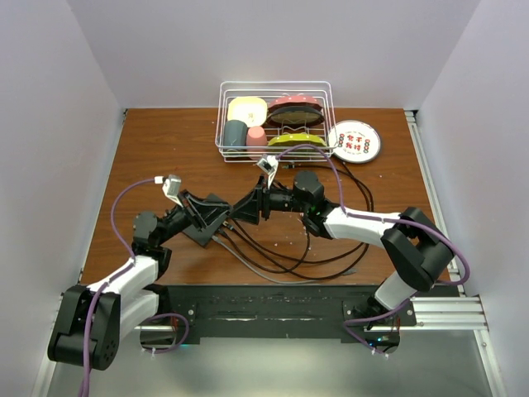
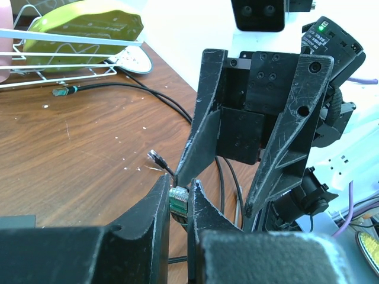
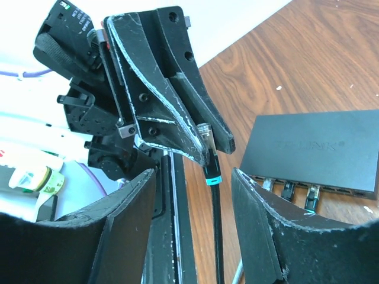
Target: Insert the plug into the switch port
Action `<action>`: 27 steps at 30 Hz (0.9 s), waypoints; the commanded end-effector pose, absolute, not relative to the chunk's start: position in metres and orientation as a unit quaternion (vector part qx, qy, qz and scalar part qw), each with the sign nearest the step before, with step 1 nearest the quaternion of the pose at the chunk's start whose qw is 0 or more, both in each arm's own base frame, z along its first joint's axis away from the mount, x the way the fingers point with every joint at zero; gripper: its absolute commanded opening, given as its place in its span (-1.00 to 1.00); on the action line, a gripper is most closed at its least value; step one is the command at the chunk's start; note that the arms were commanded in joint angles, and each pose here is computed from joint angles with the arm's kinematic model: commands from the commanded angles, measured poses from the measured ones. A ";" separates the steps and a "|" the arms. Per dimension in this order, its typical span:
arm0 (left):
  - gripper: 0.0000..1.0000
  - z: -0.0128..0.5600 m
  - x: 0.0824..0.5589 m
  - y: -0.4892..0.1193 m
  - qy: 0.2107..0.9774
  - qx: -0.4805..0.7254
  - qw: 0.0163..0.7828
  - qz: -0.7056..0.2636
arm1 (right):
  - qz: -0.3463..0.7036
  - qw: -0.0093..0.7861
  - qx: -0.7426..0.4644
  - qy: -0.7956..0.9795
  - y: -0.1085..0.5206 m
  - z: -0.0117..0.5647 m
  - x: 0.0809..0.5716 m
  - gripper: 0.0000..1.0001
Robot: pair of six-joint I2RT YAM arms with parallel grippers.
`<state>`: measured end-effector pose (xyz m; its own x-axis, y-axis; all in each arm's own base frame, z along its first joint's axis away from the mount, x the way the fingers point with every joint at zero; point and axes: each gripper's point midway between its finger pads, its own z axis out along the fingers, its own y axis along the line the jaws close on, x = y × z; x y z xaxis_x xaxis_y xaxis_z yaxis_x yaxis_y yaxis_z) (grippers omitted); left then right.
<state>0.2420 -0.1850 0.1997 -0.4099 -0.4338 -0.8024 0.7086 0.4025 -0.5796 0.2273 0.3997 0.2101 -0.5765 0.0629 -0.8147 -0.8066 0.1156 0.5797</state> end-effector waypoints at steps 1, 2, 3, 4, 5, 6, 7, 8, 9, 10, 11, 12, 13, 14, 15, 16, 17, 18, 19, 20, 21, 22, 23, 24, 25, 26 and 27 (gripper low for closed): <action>-1.00 0.216 0.234 -0.188 0.619 0.126 0.550 -0.547 | 0.612 0.369 -0.290 0.636 0.402 0.218 0.225 0.12; -1.00 0.217 0.233 -0.188 0.617 0.128 0.550 -0.548 | 0.611 0.370 -0.288 0.638 0.402 0.217 0.227 0.12; -1.00 0.218 0.233 -0.188 0.615 0.130 0.551 -0.549 | 0.611 0.368 -0.289 0.639 0.402 0.215 0.227 0.11; -1.00 0.219 0.232 -0.189 0.612 0.132 0.552 -0.550 | 0.610 0.367 -0.288 0.640 0.403 0.213 0.227 0.11; -1.00 0.221 0.230 -0.189 0.610 0.134 0.552 -0.552 | 0.609 0.368 -0.287 0.641 0.403 0.212 0.228 0.11; -1.00 0.221 0.230 -0.189 0.609 0.135 0.551 -0.553 | 0.609 0.367 -0.286 0.643 0.403 0.211 0.229 0.10; -1.00 0.222 0.229 -0.190 0.608 0.137 0.552 -0.554 | 0.610 0.365 -0.286 0.643 0.404 0.210 0.228 0.09; -1.00 0.223 0.227 -0.190 0.606 0.139 0.552 -0.555 | 0.609 0.366 -0.286 0.643 0.404 0.210 0.229 0.08; -1.00 0.223 0.227 -0.190 0.606 0.139 0.552 -0.556 | 0.610 0.364 -0.285 0.643 0.404 0.209 0.228 0.08; -1.00 0.224 0.226 -0.190 0.605 0.140 0.553 -0.556 | 0.609 0.364 -0.285 0.644 0.404 0.207 0.229 0.06; -1.00 0.225 0.226 -0.190 0.604 0.142 0.553 -0.556 | 0.609 0.364 -0.283 0.645 0.405 0.207 0.229 0.04; -1.00 0.225 0.226 -0.191 0.604 0.142 0.553 -0.557 | 0.610 0.365 -0.283 0.644 0.405 0.208 0.230 0.01; -1.00 0.224 0.226 -0.191 0.605 0.142 0.552 -0.557 | 0.610 0.363 -0.281 0.646 0.405 0.206 0.230 -0.05; -1.00 0.224 0.226 -0.191 0.604 0.143 0.552 -0.557 | 0.611 0.362 -0.279 0.646 0.406 0.207 0.230 -0.08; -1.00 0.223 0.226 -0.191 0.606 0.141 0.550 -0.558 | 0.612 0.361 -0.277 0.648 0.406 0.207 0.231 -0.10; -1.00 0.223 0.226 -0.192 0.606 0.141 0.549 -0.559 | 0.612 0.359 -0.277 0.648 0.407 0.206 0.231 -0.16; -1.00 0.223 0.226 -0.192 0.605 0.142 0.549 -0.559 | 0.614 0.357 -0.278 0.647 0.408 0.206 0.231 -0.18; -1.00 0.222 0.226 -0.192 0.606 0.141 0.548 -0.559 | 0.617 0.358 -0.277 0.644 0.408 0.209 0.230 -0.19; -1.00 0.222 0.226 -0.192 0.606 0.141 0.547 -0.560 | 0.616 0.357 -0.276 0.645 0.408 0.208 0.231 -0.22; -1.00 0.222 0.226 -0.192 0.606 0.141 0.548 -0.560 | 0.618 0.357 -0.277 0.644 0.409 0.208 0.231 -0.24; -1.00 0.223 0.226 -0.192 0.605 0.142 0.548 -0.560 | 0.618 0.357 -0.276 0.644 0.409 0.209 0.231 -0.24; -1.00 0.223 0.226 -0.193 0.605 0.142 0.548 -0.560 | 0.619 0.357 -0.276 0.643 0.409 0.209 0.231 -0.25; -1.00 0.223 0.226 -0.192 0.605 0.141 0.548 -0.560 | 0.619 0.355 -0.277 0.643 0.410 0.208 0.231 -0.31; -1.00 0.223 0.226 -0.192 0.605 0.141 0.548 -0.560 | 0.620 0.354 -0.276 0.644 0.410 0.207 0.231 -0.35; -1.00 0.223 0.226 -0.192 0.605 0.141 0.548 -0.560 | 0.620 0.354 -0.277 0.643 0.410 0.207 0.230 -0.40; -1.00 0.222 0.227 -0.192 0.606 0.140 0.548 -0.560 | 0.621 0.351 -0.279 0.643 0.410 0.207 0.230 -0.47; -1.00 0.223 0.226 -0.193 0.604 0.140 0.548 -0.561 | 0.621 0.349 -0.280 0.643 0.410 0.206 0.229 -0.53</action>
